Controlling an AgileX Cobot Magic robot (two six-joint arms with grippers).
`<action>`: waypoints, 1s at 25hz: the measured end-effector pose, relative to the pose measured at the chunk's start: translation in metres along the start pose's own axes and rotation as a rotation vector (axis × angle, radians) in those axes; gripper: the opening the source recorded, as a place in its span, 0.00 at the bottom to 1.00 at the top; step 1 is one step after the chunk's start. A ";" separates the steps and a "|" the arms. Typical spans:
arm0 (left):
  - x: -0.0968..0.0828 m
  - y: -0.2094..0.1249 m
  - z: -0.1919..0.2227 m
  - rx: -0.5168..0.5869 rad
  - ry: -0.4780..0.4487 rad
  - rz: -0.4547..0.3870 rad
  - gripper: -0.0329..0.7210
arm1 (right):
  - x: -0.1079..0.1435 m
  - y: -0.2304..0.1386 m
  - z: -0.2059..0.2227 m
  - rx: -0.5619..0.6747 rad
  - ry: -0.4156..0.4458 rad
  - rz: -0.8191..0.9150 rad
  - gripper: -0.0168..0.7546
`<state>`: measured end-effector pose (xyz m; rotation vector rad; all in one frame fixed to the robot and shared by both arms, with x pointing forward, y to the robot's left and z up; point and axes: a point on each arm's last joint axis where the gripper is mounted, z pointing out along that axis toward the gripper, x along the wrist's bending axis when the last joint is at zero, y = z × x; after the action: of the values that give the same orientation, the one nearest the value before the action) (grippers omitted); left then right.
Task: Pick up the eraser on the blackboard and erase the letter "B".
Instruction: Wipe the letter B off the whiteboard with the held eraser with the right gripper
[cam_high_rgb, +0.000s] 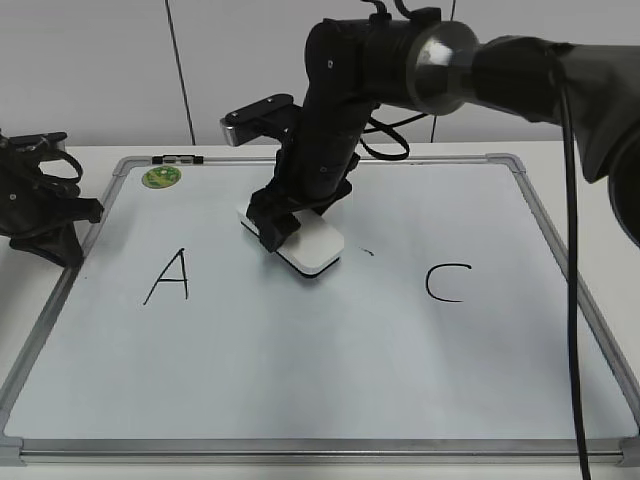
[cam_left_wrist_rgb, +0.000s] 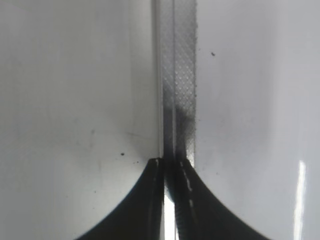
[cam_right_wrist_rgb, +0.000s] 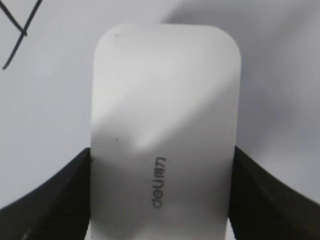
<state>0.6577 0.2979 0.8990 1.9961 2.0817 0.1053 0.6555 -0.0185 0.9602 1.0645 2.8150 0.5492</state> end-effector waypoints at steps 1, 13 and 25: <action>0.000 0.000 0.000 0.000 0.000 0.000 0.10 | -0.002 0.002 -0.003 -0.005 -0.012 -0.006 0.71; 0.000 0.000 0.000 0.000 0.000 0.000 0.10 | -0.015 -0.008 0.012 0.068 -0.039 -0.009 0.71; 0.000 0.000 0.000 0.000 0.000 0.000 0.10 | -0.059 -0.024 0.014 0.080 -0.066 0.078 0.71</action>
<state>0.6577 0.2979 0.8990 1.9961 2.0817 0.1053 0.6883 -0.0696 0.9355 1.1885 2.7699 0.4032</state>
